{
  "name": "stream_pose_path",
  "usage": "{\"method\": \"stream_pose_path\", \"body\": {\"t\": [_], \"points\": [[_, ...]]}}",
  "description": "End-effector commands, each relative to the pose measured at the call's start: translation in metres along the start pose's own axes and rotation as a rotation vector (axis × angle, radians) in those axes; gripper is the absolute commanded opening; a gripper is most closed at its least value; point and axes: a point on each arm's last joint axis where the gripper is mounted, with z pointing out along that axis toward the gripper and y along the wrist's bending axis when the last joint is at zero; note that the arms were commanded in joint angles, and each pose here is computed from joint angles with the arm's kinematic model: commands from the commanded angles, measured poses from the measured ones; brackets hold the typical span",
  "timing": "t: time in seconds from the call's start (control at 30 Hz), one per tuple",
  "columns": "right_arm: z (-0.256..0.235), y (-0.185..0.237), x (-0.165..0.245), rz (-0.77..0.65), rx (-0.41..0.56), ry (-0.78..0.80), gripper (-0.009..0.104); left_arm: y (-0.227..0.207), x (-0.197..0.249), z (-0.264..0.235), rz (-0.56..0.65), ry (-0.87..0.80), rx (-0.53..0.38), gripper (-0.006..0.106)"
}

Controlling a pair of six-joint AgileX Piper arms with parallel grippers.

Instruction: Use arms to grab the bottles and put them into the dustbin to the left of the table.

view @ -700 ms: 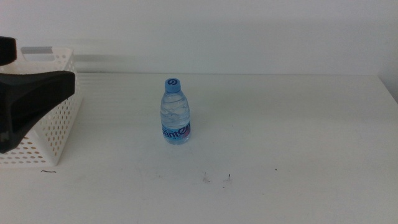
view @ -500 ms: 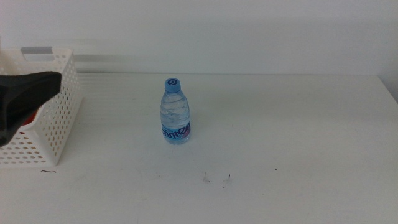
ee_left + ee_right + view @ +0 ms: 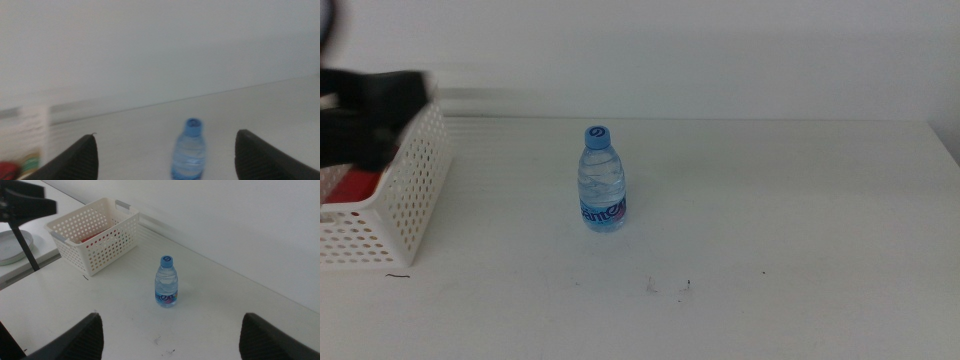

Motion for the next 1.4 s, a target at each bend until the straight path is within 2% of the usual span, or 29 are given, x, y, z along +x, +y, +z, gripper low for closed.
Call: {"method": "stream_pose_path", "body": {"t": [0.0,0.1,0.27,0.53,0.8,1.13,1.23,1.37], "points": [[0.000,0.000,-0.002,-0.003,-0.003,-0.012,0.092,-0.010,-0.003,0.013,0.012,-0.026,0.048,0.093],[0.000,0.000,-0.002,-0.003,-0.003,-0.012,0.092,-0.014,0.001,0.025,0.007,0.019,0.065,0.093],[0.000,0.000,-0.002,-0.003,-0.003,-0.012,0.092,-0.021,0.010,0.034,0.135,0.061,0.137,0.093],[0.000,0.000,-0.002,-0.003,-0.003,-0.012,0.092,-0.021,0.059,0.053,0.112,-0.156,0.158,0.093],[0.000,0.000,-0.002,-0.003,-0.003,-0.012,0.092,-0.016,0.112,0.057,0.111,-0.008,0.153,0.093],[0.000,0.000,-0.002,-0.003,-0.003,-0.012,0.092,-0.015,0.121,0.057,0.077,0.042,0.149,0.093],[0.000,0.000,-0.002,-0.003,-0.003,-0.012,0.092,-0.017,0.119,0.059,0.149,-0.043,0.165,0.093],[0.000,0.000,-0.002,-0.003,-0.003,-0.012,0.092,-0.018,0.135,0.068,0.108,-0.161,0.187,0.093]]}}
